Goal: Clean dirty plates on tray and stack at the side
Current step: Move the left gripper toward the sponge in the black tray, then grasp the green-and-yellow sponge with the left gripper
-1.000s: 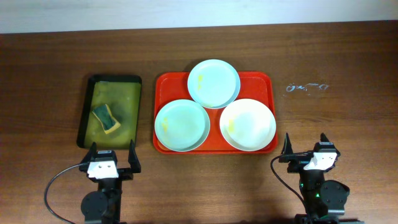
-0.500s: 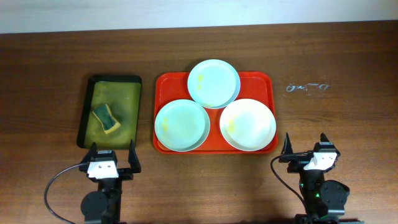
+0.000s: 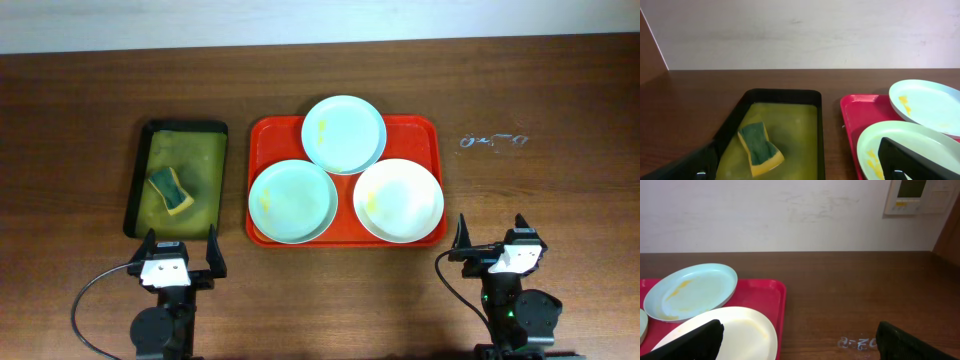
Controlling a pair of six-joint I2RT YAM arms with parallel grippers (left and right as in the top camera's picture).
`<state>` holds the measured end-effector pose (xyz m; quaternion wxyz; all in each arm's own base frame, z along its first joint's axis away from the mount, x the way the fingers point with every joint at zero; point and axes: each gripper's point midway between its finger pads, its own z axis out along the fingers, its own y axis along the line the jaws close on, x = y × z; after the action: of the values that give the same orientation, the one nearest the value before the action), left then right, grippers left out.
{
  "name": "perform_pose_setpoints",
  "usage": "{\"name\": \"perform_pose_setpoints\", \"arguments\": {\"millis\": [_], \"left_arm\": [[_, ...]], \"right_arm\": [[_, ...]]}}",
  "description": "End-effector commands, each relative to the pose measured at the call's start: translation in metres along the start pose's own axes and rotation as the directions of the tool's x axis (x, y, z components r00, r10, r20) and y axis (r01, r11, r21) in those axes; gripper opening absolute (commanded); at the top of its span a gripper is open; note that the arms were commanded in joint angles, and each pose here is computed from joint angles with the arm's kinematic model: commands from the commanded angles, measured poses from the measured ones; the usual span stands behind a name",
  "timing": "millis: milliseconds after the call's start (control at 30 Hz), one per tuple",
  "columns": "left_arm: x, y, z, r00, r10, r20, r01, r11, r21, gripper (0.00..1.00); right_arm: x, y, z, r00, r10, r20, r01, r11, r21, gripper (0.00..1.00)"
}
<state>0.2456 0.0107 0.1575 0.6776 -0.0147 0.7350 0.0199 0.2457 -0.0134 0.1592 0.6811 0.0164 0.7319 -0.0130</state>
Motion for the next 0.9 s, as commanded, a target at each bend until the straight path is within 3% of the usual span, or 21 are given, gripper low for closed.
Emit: {"name": "perform_pose_setpoints", "arguments": {"millis": [0,333,400,433,500,600,667,800,867], "left_arm": [[0.002,0.002,0.0,1.0,0.019,0.0,-0.019,1.0,-0.009,0.99],[-0.002,0.002,0.0,1.0,0.018,0.017,-0.018,1.0,-0.008,0.99],[-0.027,-0.006,-0.002,0.993,0.017,0.116,-0.021,0.999,0.033,0.99],[-0.057,-0.01,-0.007,0.971,0.015,0.238,-0.03,0.998,0.059,0.99],[-0.109,-0.035,-0.03,0.887,0.013,0.461,-0.106,0.978,0.178,1.0],[-0.144,-0.05,-0.057,0.791,0.01,0.611,-0.189,0.955,0.229,0.99],[-0.148,-0.051,-0.057,0.799,0.01,0.601,-0.189,0.953,0.236,0.99],[-0.164,-0.035,-0.033,0.955,0.045,0.292,-0.104,0.976,0.19,0.99],[-0.177,-0.037,-0.016,0.985,0.122,0.121,-0.145,0.967,0.209,0.99]], "right_arm": [[0.003,-0.002,0.0,1.0,0.0,-0.004,0.0,1.0,0.007,0.98],[0.003,-0.002,0.0,1.0,0.0,-0.004,0.0,1.0,0.007,0.98],[0.003,-0.002,0.0,1.0,0.0,-0.004,0.0,1.0,0.007,0.98],[0.003,-0.002,0.0,1.0,0.0,-0.004,0.0,1.0,0.007,0.98],[0.003,-0.002,0.0,1.0,0.0,-0.004,0.0,1.0,0.007,0.98],[0.003,-0.002,0.0,1.0,0.0,-0.004,0.0,1.0,0.007,0.98],[0.003,-0.002,0.0,1.0,0.0,-0.005,0.0,1.0,0.007,0.98],[0.003,-0.002,0.0,1.0,0.0,-0.005,0.0,1.0,0.007,0.98],[0.003,-0.002,0.0,1.0,0.0,-0.004,0.0,1.0,0.007,0.98]]}}
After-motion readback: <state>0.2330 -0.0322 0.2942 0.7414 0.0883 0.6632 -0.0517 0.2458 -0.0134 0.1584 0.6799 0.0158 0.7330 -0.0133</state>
